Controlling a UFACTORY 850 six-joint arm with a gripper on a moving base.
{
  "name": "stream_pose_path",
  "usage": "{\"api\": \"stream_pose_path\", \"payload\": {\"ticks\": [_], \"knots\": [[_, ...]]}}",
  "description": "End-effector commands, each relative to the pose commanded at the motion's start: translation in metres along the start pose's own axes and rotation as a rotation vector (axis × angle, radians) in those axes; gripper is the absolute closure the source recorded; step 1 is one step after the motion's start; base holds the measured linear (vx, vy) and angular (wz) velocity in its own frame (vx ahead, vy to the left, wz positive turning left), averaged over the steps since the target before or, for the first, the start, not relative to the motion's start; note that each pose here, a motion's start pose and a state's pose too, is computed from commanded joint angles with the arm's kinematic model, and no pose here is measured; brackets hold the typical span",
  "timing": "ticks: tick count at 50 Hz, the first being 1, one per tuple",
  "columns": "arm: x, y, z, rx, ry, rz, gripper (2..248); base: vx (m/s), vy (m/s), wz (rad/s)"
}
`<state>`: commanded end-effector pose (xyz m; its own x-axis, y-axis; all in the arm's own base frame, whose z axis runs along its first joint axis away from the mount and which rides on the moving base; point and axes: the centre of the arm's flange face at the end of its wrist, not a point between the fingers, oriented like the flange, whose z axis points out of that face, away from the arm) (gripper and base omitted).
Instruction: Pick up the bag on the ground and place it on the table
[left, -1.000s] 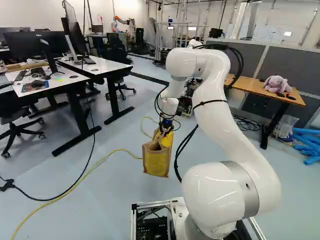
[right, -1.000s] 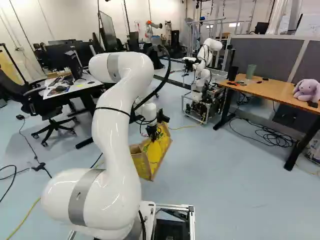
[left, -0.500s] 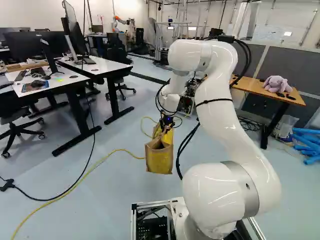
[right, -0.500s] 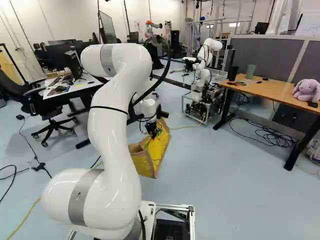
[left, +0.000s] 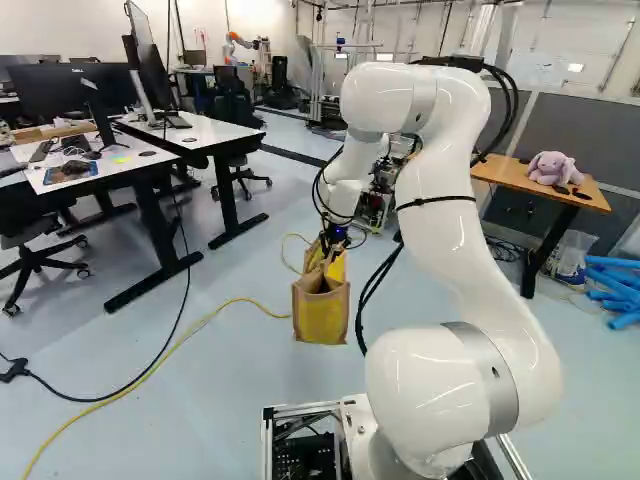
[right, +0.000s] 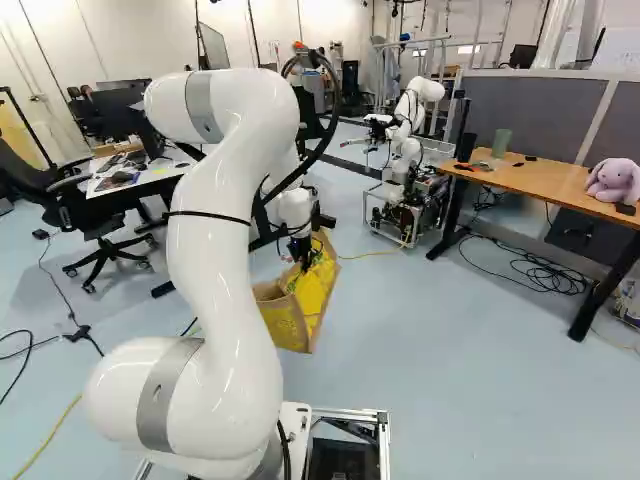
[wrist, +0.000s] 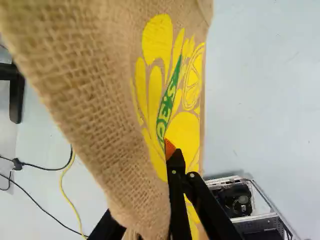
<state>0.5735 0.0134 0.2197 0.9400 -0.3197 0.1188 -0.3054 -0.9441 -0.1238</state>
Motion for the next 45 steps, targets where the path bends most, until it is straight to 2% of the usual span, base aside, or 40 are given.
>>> {"api": "stream_pose_path", "payload": {"ticks": [17,45], "knots": [[-0.002,-0.002,-0.025,0.004,-0.011,-0.032,229,0.0,0.0,0.0],[0.002,-0.005,-0.066,-0.008,0.031,-0.136,229,0.0,0.0,0.0]]}}
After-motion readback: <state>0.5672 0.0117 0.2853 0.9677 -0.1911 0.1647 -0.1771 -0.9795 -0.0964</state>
